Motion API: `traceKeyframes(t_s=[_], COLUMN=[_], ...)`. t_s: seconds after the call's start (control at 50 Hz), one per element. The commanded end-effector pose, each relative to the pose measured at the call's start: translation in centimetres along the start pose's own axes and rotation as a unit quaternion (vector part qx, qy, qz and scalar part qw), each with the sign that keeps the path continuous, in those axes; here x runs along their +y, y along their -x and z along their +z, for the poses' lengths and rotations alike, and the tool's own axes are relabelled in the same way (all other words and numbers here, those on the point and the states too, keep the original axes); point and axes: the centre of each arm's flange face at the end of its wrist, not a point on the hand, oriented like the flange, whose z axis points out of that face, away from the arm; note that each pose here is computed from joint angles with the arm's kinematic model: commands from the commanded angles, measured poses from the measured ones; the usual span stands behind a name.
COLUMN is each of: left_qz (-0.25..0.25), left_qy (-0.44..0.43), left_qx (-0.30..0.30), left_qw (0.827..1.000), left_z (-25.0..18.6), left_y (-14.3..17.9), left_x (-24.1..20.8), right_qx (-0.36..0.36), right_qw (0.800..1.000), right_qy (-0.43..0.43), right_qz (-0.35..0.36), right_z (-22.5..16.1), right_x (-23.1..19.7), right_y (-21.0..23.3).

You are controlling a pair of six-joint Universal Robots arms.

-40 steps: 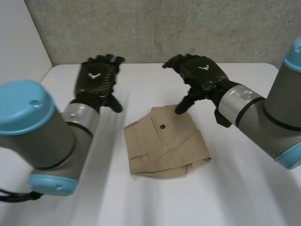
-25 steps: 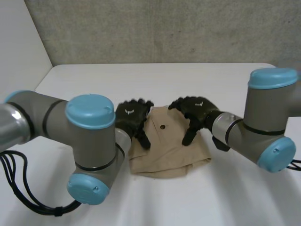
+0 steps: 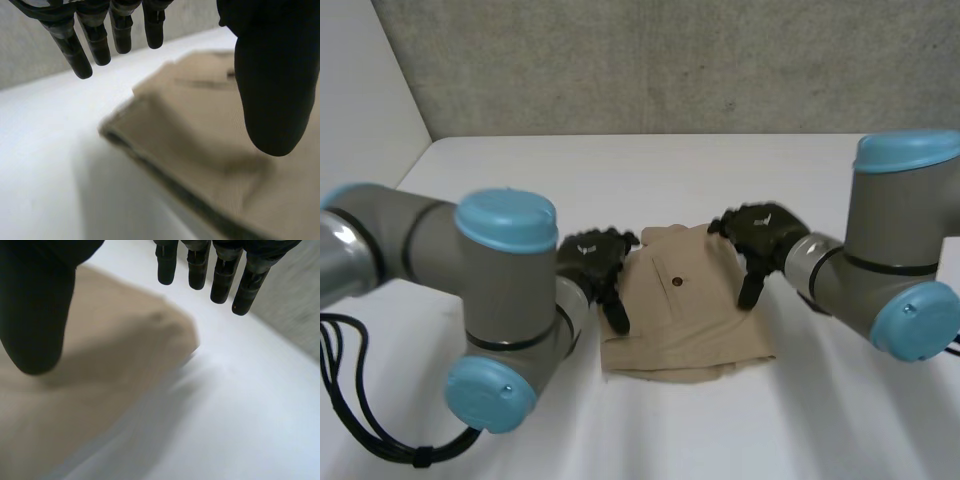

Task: Fold the shorts.

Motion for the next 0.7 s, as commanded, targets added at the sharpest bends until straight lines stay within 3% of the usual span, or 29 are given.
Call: traceKeyframes(t_s=[0.02,0.16,0.24,0.46,0.6,0.7], left_qz=[-0.012,-0.002,-0.004,-0.007,-0.004,-0.003], left_qy=[-0.122,-0.159,-0.130,-0.156,-0.178,-0.194], left_qx=[-0.028,-0.069,-0.059,-0.071,-0.071,-0.074], left_qw=[0.992,0.985,0.990,0.985,0.981,0.978], left_z=[-5.0,-10.5,-12.1,-13.7,-13.3,-13.2], left_y=[2.9,6.9,7.6,8.0,8.0,8.1], left_x=[-9.4,-15.4,-15.8,-16.3,-16.5,-16.8], right_qx=[0.116,0.240,0.245,0.237,0.192,0.080], right_qw=[0.983,0.946,0.949,0.953,0.965,0.984], right_qy=[-0.134,-0.201,-0.177,-0.162,-0.161,-0.149], right_qz=[0.036,0.082,0.087,0.092,0.078,0.064], right_z=[-5.1,-11.4,-12.3,-13.0,-12.4,-10.3], right_x=[-7.1,-11.6,-11.7,-12.0,-11.9,-10.5], right_y=[-3.5,-7.5,-8.1,-7.9,-6.7,-4.5])
